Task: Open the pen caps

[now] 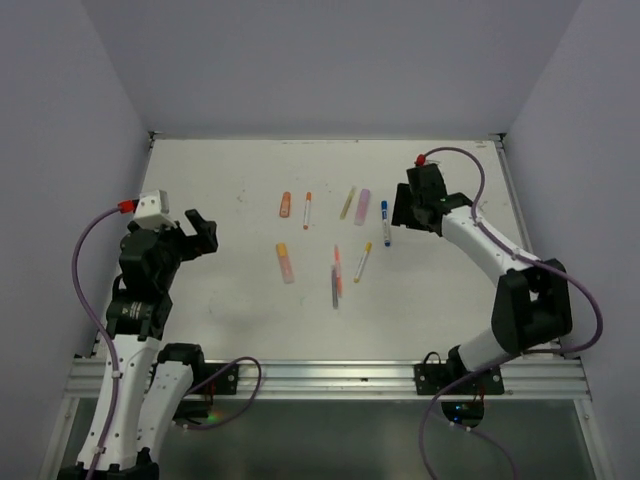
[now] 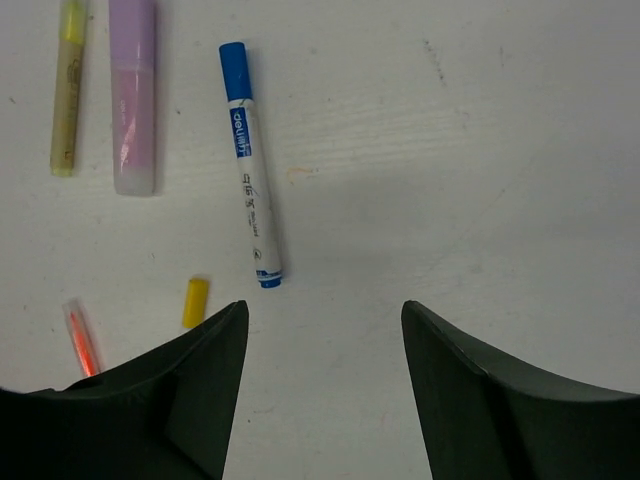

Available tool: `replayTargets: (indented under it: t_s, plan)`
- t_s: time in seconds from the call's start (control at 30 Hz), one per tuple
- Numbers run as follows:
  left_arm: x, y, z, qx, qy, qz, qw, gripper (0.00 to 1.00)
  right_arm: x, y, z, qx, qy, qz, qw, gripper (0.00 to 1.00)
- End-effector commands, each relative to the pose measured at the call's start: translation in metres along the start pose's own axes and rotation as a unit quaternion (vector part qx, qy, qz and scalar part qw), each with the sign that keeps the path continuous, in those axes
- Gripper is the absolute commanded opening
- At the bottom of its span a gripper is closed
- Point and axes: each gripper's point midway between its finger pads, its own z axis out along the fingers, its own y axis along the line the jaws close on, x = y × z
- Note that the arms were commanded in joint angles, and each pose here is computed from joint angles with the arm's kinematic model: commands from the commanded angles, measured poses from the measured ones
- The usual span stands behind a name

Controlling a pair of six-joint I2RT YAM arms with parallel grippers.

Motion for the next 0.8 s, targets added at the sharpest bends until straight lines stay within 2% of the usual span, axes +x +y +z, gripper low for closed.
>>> replayTargets:
  t_s: [0.0,0.03,0.2,0.37,0.63,0.77]
  plan:
    - [0.01,0.004,0.012,0.003,-0.011,0.0,1.0,1.0,-0.023,0.03,0.016,-0.043,-0.009,0.003,0.999,0.66]
    - [0.014,0.005,0.014,0.002,-0.008,-0.001,1.0,1.0,-0.017,0.035,0.029,-0.047,0.009,-0.001,0.999,0.62]
    - [0.035,0.011,0.024,-0.006,0.016,-0.004,1.0,1.0,-0.005,0.049,0.061,-0.055,0.046,-0.008,0.997,0.57]
    - [0.037,0.012,0.026,-0.008,0.022,-0.001,1.0,1.0,0.008,0.053,0.088,-0.044,0.074,-0.015,0.996,0.52]
    - [0.035,0.012,0.027,-0.007,0.018,0.005,1.0,1.0,0.023,0.052,0.113,-0.011,0.096,-0.036,0.995,0.47]
    - [0.036,0.012,0.027,-0.006,0.019,0.006,1.0,1.0,0.03,0.047,0.119,0.005,0.105,-0.041,0.994,0.39]
